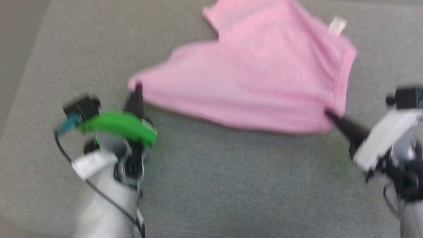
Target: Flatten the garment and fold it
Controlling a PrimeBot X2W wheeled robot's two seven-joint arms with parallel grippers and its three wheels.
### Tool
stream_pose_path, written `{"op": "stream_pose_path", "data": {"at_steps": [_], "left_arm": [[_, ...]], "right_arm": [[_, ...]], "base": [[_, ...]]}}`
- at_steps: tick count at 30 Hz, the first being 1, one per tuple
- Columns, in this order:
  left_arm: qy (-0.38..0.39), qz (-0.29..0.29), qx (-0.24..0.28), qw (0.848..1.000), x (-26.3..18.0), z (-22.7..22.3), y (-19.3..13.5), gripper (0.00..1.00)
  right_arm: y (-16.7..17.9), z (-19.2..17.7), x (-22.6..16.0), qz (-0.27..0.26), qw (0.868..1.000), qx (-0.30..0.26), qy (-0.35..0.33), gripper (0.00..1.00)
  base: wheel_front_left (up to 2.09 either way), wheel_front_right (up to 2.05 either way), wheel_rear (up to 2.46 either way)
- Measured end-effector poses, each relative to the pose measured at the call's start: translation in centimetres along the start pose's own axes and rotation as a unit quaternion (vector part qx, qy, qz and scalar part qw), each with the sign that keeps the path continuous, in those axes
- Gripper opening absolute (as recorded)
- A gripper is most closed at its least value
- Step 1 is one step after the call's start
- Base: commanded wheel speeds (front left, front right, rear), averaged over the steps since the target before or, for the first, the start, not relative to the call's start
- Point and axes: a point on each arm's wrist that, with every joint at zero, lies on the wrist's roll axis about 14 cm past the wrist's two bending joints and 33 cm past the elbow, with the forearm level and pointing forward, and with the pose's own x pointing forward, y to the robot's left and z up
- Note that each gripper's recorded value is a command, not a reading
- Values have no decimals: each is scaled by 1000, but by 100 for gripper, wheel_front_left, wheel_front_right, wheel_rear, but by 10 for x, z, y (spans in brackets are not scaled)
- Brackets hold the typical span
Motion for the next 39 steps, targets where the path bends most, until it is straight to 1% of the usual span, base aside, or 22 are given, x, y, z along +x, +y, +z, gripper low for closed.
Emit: {"op": "stream_pose_path", "data": {"at_steps": [2,6,11,15,18,23,26,31,35,39], "left_arm": [[10,14,-9,1000,-22,-7,6,0],[37,48,-16,998,-63,-19,20,0],[64,98,-4,993,-110,-29,43,0],[84,116,-4,990,-136,-36,48,0],[74,113,-12,991,-144,-31,44,0],[41,87,-10,995,-134,-11,27,0],[24,61,-9,998,-115,2,9,0],[12,1,3,1000,-66,19,-31,0],[18,-41,25,999,-24,23,-61,0],[26,-69,42,996,14,23,-85,0]], "right_arm": [[3,-18,-16,-1,1000,16,11,0],[13,-54,-46,-3,999,26,47,0],[25,-93,-77,-4,995,39,95,0],[30,-115,-95,-6,991,51,124,0],[31,-115,-105,-12,992,61,112,0],[32,-104,-106,-21,994,66,81,0],[29,-94,-101,-28,995,64,65,0],[25,-72,-86,-31,997,60,42,0],[17,-57,-72,-34,997,64,32,0],[9,-45,-59,-36,997,69,26,0]], "base": [[0,0,0],[0,0,0],[0,0,0],[0,0,0],[0,0,0],[0,0,0],[0,0,0],[0,0,0],[0,0,0],[0,0,0]]}}
